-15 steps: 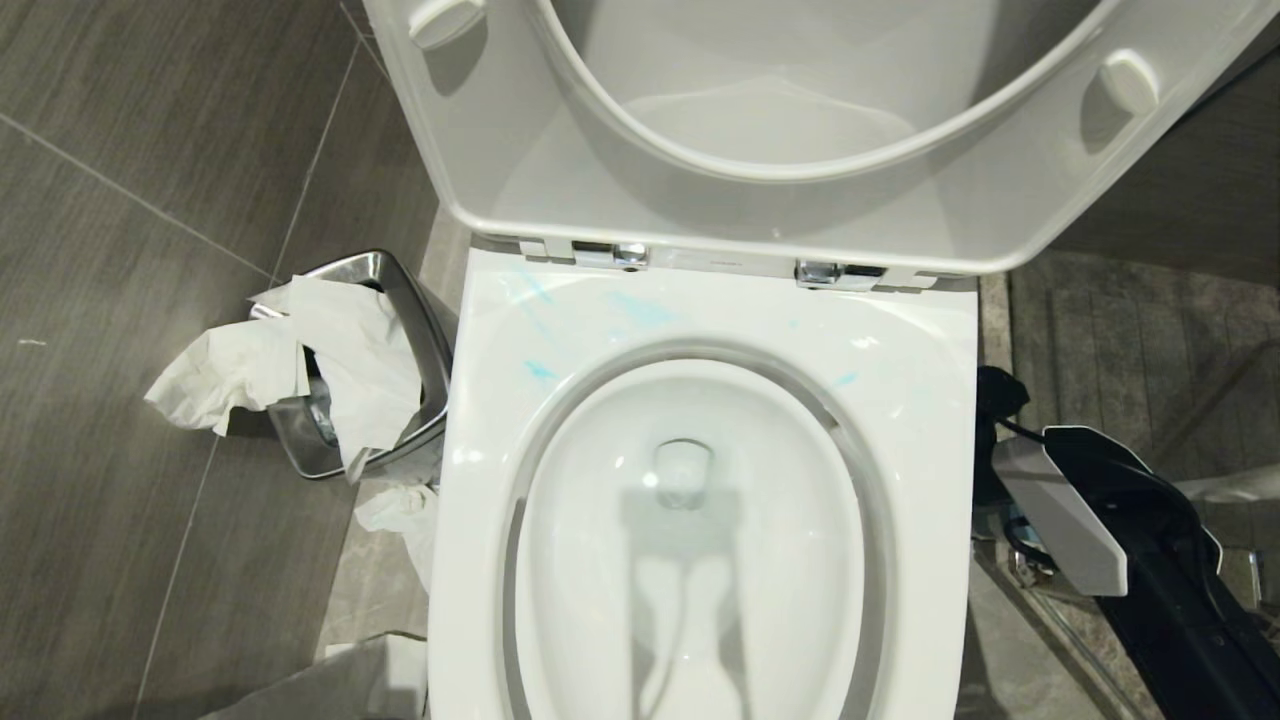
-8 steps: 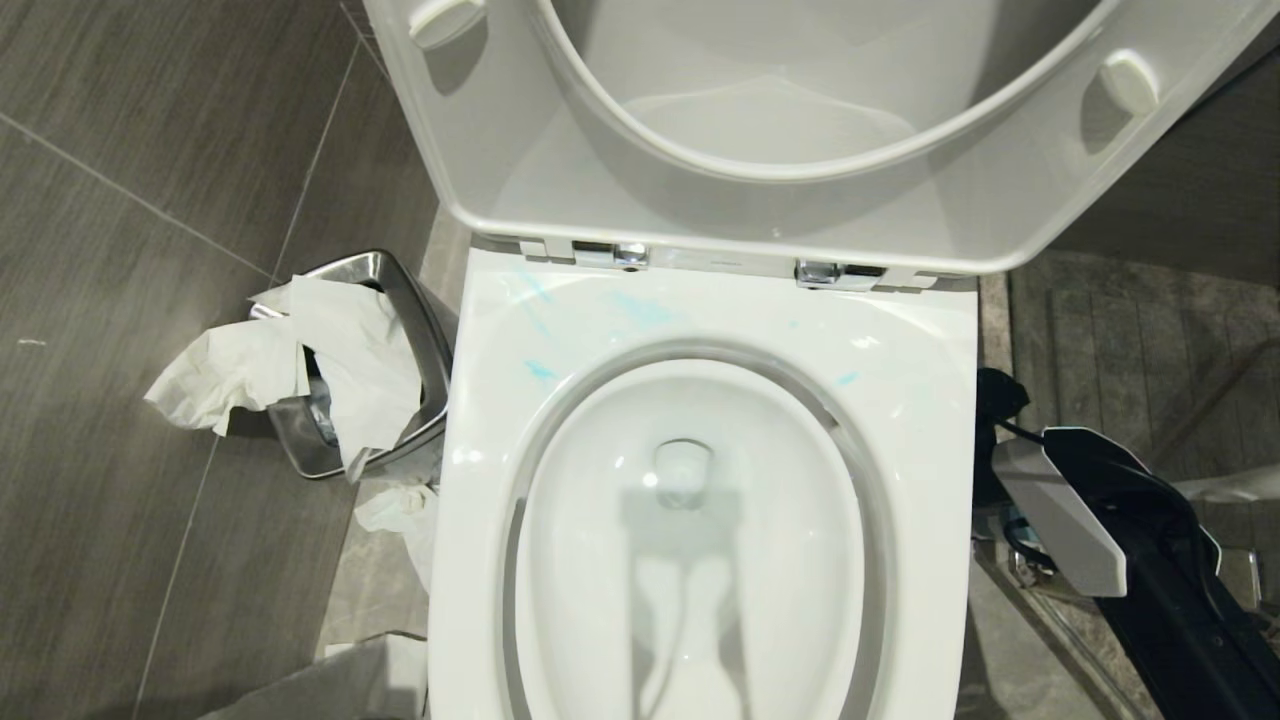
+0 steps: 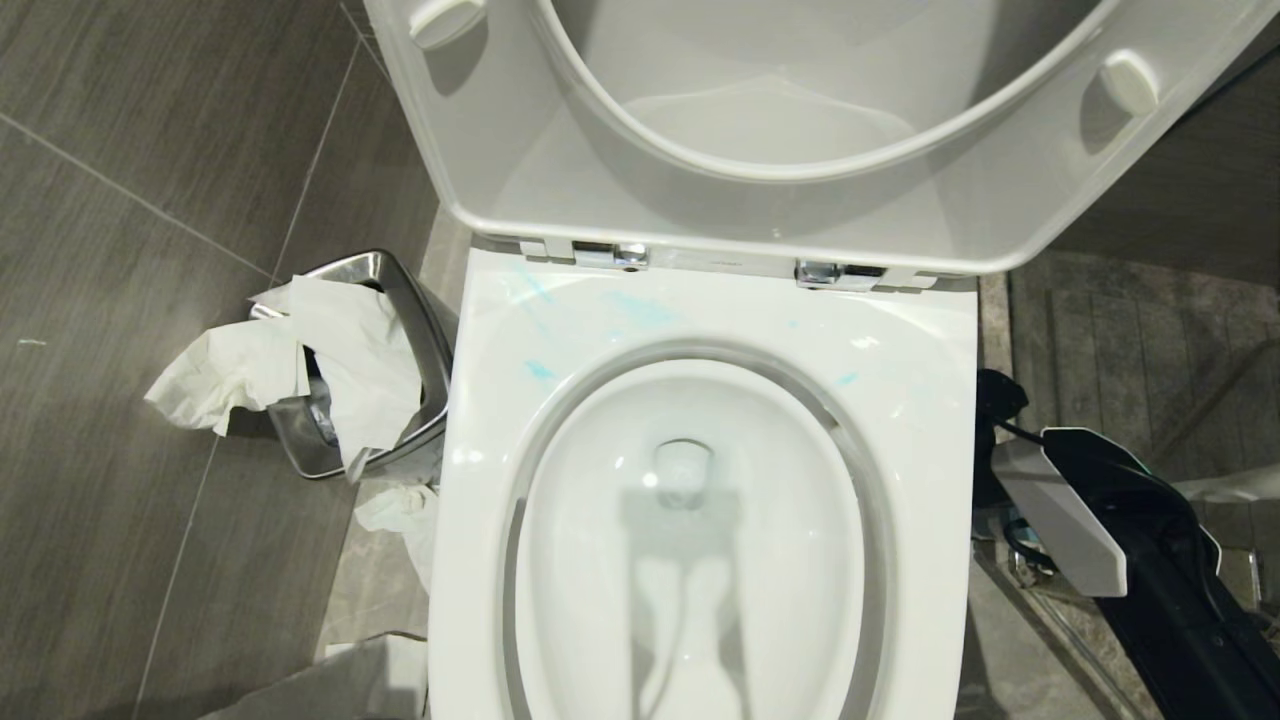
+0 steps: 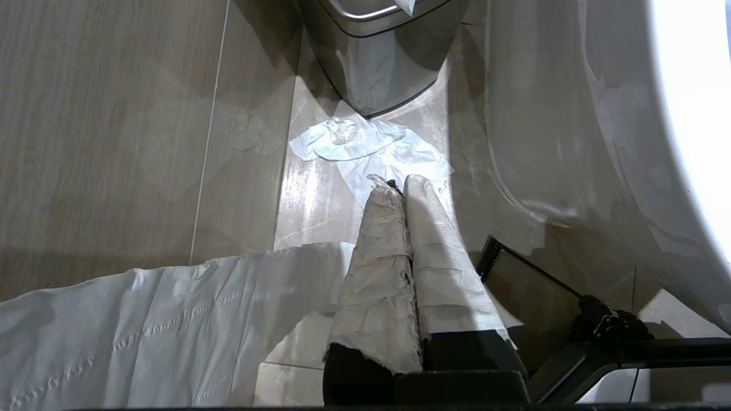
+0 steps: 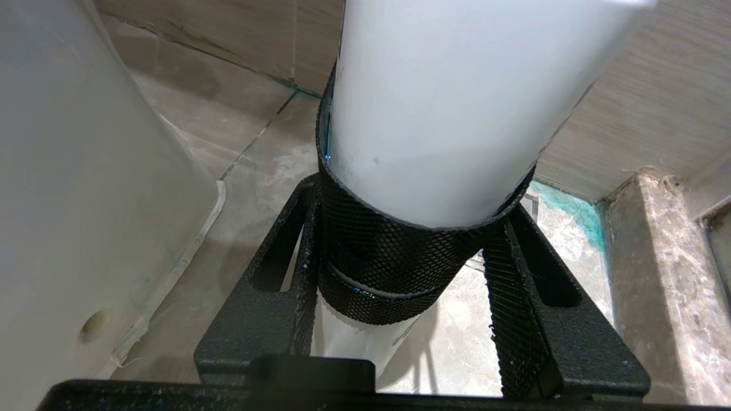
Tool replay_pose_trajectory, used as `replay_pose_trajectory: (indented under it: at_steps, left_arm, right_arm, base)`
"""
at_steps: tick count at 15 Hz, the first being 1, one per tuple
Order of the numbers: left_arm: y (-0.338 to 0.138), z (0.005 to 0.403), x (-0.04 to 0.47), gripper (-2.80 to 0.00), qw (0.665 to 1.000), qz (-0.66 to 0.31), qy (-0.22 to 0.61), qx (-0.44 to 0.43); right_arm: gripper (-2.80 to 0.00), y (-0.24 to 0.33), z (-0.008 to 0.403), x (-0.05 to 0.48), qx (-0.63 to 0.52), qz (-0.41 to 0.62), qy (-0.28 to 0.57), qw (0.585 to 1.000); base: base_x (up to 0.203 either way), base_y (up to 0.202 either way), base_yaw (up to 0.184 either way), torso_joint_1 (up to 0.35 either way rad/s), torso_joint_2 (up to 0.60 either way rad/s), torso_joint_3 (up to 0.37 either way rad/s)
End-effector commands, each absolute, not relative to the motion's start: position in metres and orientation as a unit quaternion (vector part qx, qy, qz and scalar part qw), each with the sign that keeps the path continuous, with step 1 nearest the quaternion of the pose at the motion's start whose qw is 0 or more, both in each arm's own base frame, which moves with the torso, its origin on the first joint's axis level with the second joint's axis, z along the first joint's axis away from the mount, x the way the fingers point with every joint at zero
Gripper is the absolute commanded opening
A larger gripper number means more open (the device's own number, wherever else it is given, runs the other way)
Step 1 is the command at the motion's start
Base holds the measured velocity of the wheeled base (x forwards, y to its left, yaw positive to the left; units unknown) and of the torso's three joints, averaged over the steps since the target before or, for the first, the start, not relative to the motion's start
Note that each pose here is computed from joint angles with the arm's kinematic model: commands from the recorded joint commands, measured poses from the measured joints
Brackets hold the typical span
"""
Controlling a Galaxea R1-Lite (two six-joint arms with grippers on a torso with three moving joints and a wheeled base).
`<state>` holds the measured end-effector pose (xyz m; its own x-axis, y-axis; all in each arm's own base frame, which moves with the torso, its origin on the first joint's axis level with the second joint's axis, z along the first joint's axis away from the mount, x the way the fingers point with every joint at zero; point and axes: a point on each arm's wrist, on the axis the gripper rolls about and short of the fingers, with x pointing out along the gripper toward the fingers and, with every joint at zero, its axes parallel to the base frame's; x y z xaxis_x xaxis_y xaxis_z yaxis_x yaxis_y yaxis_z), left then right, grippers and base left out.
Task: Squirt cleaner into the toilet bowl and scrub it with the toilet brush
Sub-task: Pour in the cleaning agent
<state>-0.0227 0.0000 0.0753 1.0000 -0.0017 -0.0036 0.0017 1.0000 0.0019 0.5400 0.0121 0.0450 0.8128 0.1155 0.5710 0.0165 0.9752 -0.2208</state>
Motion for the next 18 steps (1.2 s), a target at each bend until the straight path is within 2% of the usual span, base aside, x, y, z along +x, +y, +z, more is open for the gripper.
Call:
replay_pose_trajectory:
  at_steps: [1, 6, 18]
  left_arm:
    - [0.000, 0.075, -0.023, -2.80, 1.000, -0.001, 0.002, 0.000]
    - [0.000, 0.075, -0.022, -2.80, 1.000, -0.001, 0.003, 0.000]
    - [0.000, 0.075, -0.023, -2.80, 1.000, -0.001, 0.002, 0.001]
  right_arm:
    - [-2.80, 0.012, 0.042, 0.538, -0.109, 0.026, -0.297, 0.948]
    - [-2.80, 0.012, 0.028, 0.522, -0.108, 0.036, -0.224, 0.968]
    - [-2.80, 0.012, 0.050, 0.491, -0.101, 0.042, -0.172, 0.979]
  base:
    - [0.000, 0.000, 0.000, 0.000, 0.00, 0.000]
    - [0.000, 0.000, 0.000, 0.000, 0.00, 0.000]
    - [0.000, 0.000, 0.000, 0.000, 0.00, 0.000]
